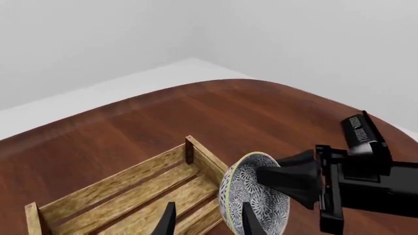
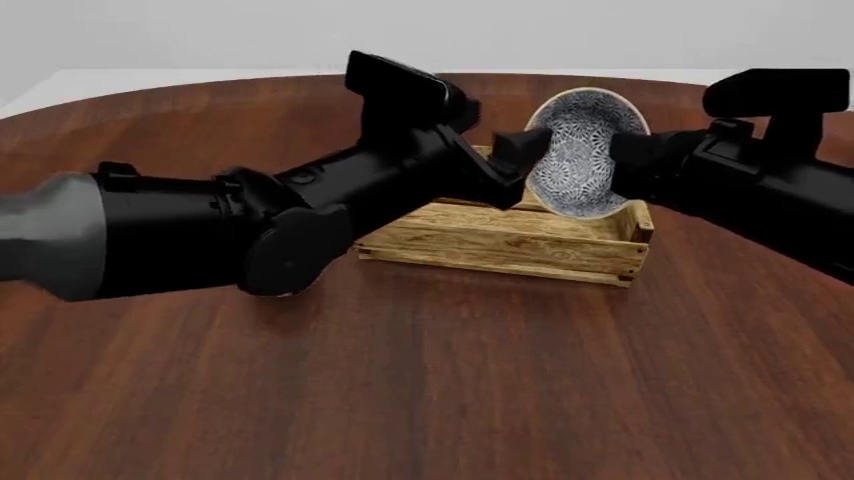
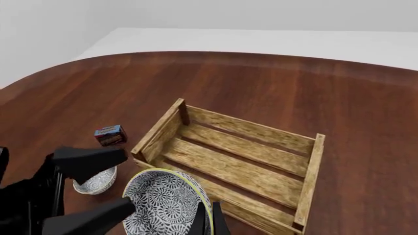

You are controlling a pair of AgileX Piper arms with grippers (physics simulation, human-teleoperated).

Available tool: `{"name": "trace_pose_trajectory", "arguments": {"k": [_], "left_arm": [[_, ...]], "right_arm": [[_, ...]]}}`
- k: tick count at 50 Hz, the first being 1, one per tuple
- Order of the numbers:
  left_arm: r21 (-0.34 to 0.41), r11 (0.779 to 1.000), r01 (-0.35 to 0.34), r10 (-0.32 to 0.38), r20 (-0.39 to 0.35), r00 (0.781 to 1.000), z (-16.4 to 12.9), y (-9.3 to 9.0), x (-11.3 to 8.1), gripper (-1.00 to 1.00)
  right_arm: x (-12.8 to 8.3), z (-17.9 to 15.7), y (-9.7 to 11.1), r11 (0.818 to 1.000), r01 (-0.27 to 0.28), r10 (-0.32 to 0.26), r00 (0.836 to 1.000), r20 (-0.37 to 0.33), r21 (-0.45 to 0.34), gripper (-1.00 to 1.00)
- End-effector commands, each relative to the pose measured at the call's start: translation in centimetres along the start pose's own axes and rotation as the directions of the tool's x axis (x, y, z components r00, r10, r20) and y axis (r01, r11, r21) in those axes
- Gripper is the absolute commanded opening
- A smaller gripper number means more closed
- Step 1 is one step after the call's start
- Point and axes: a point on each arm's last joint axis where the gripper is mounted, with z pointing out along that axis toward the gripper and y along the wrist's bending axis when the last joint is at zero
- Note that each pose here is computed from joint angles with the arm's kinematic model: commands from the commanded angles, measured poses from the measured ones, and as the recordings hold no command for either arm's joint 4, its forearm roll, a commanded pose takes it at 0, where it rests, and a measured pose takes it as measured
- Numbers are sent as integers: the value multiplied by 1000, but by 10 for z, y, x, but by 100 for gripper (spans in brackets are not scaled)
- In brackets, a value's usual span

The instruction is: Stack the right bowl on the left bowl and place them in the tray.

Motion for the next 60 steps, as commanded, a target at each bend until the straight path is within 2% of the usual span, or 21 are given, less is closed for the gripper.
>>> {"name": "trace_pose_trajectory", "arguments": {"k": [1,37,38,60], "left_arm": [[5,1000,11,-11,-21,1000,14,-2,12,100],[-26,997,72,-74,-73,995,45,9,46,100],[-29,996,86,-88,-71,994,46,10,46,-100],[-20,997,78,-79,-43,996,34,7,34,-100]], "right_arm": [[-2,0,2,1000,-22,22,1000,8,-9,-100],[-2,-2,3,1000,-16,16,1000,9,-11,-100],[-2,-2,3,1000,-16,17,1000,9,-11,-100],[-2,-2,3,1000,-14,14,1000,9,-14,-100]]}}
